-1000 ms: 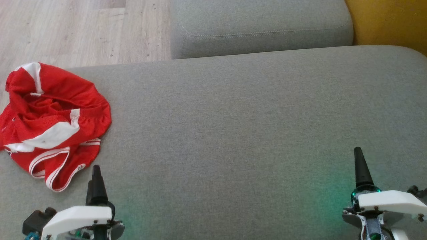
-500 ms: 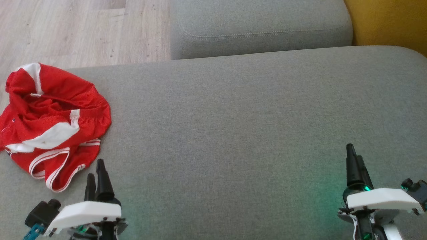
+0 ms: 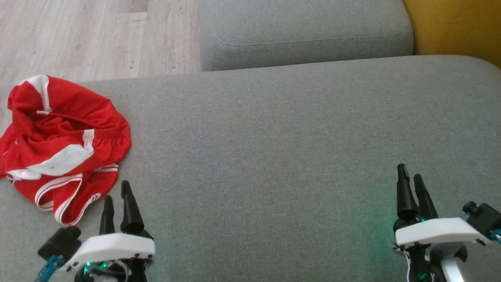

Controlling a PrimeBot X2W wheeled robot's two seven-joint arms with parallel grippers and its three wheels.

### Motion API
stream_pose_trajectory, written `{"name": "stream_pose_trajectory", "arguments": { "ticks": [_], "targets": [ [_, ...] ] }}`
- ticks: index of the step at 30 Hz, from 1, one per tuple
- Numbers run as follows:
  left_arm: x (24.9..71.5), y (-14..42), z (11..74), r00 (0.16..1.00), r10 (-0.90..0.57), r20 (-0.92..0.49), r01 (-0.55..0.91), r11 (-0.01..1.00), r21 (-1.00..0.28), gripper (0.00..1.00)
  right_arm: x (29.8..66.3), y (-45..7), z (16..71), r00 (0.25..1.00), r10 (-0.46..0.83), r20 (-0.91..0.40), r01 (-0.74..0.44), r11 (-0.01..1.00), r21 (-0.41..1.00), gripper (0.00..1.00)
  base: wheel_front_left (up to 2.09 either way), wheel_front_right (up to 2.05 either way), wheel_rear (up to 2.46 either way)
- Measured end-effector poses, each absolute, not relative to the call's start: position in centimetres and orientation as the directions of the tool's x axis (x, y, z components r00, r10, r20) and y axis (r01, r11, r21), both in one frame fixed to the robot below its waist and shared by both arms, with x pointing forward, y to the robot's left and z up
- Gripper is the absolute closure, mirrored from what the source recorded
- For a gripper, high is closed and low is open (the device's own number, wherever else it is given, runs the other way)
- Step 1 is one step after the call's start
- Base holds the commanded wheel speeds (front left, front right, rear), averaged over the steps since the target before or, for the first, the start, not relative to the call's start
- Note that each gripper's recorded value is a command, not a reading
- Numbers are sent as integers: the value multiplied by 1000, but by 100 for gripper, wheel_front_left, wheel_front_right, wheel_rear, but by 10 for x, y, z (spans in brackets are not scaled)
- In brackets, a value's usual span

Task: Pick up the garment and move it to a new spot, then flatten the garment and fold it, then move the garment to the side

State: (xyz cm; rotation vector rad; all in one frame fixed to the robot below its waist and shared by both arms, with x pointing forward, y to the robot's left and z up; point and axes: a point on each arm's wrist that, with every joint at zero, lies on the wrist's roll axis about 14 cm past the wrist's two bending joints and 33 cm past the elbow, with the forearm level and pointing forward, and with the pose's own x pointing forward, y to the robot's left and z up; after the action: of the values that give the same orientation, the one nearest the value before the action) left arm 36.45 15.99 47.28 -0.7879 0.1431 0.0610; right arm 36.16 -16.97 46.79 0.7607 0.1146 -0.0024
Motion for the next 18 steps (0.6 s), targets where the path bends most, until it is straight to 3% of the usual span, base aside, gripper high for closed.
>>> {"name": "stream_pose_trajectory", "arguments": {
  "ticks": [18],
  "targets": [
    [369, 149, 490, 997, 3, -78, -44, 848, -529, 0, 363, -161, 478, 996, 71, -54, -33, 860, 510, 0, 0, 0, 0]
  ]
}}
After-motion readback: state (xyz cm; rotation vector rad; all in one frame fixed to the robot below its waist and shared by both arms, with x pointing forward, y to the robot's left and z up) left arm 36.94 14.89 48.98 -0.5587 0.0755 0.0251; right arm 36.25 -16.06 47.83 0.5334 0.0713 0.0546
